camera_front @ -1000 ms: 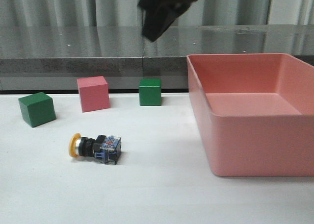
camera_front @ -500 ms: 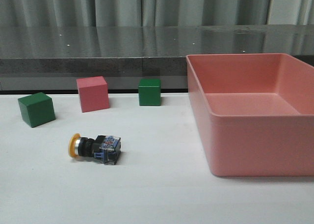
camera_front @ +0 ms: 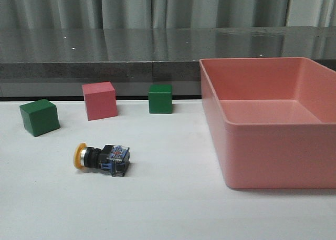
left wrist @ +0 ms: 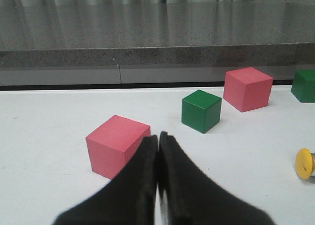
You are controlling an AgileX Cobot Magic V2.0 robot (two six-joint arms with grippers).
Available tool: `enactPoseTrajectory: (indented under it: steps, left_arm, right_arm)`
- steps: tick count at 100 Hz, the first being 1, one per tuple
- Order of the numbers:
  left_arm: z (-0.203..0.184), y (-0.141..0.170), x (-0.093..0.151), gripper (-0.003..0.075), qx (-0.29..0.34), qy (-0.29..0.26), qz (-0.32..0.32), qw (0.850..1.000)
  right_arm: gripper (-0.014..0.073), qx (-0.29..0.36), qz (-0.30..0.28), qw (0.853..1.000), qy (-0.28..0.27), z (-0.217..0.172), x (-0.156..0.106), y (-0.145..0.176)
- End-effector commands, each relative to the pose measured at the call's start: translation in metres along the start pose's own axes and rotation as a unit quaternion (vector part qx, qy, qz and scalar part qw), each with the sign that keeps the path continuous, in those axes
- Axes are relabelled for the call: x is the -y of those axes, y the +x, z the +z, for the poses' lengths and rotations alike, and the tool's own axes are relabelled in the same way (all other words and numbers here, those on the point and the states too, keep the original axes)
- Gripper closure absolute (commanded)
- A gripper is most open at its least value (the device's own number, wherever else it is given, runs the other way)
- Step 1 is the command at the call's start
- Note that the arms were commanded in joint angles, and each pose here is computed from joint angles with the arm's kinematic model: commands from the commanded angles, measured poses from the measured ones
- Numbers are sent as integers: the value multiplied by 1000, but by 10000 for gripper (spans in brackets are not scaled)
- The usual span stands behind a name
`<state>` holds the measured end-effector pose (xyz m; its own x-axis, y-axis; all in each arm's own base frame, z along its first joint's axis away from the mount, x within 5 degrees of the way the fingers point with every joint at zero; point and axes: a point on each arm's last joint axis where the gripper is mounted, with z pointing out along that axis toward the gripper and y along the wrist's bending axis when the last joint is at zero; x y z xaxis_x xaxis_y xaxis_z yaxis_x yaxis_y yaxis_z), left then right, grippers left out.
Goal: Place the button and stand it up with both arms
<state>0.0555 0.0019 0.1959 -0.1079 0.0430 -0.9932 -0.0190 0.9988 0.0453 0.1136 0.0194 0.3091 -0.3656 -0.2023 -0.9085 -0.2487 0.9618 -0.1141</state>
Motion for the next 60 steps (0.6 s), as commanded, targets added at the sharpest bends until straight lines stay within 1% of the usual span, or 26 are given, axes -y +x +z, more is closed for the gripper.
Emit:
enactPoseTrajectory:
  steps: [1, 11, 23, 31, 38, 50, 60]
  left_arm:
    - [1, 4, 1, 740, 48, 3, -13, 999]
    - [0, 0, 1, 740, 70, 8, -51, 996]
    - [-1, -4, 1, 740, 92, 11, -93, 991]
    - [-1, -7, 1, 740, 104, 17, -162, 981]
    - [-3, -14, 1, 740, 102, 25, -200, 974]
    - [-10, -36, 4, 740, 81, 47, -194, 977]
    - [-16, -64, 8, 740, 55, 75, -145, 985]
  right_arm:
    - [671, 67, 5, 998, 16, -20, -1, -2]
    - [671, 80, 1, 997, 14, -35, -6, 11]
    - [671, 75, -2, 997, 8, -42, -9, 21]
    - [671, 71, -2, 997, 6, -41, -10, 23]
    - [671, 71, -2, 997, 7, -41, -10, 23]
    - [671, 73, -2, 997, 7, -41, -10, 23]
    - [671, 73, -2, 997, 7, -41, -10, 23]
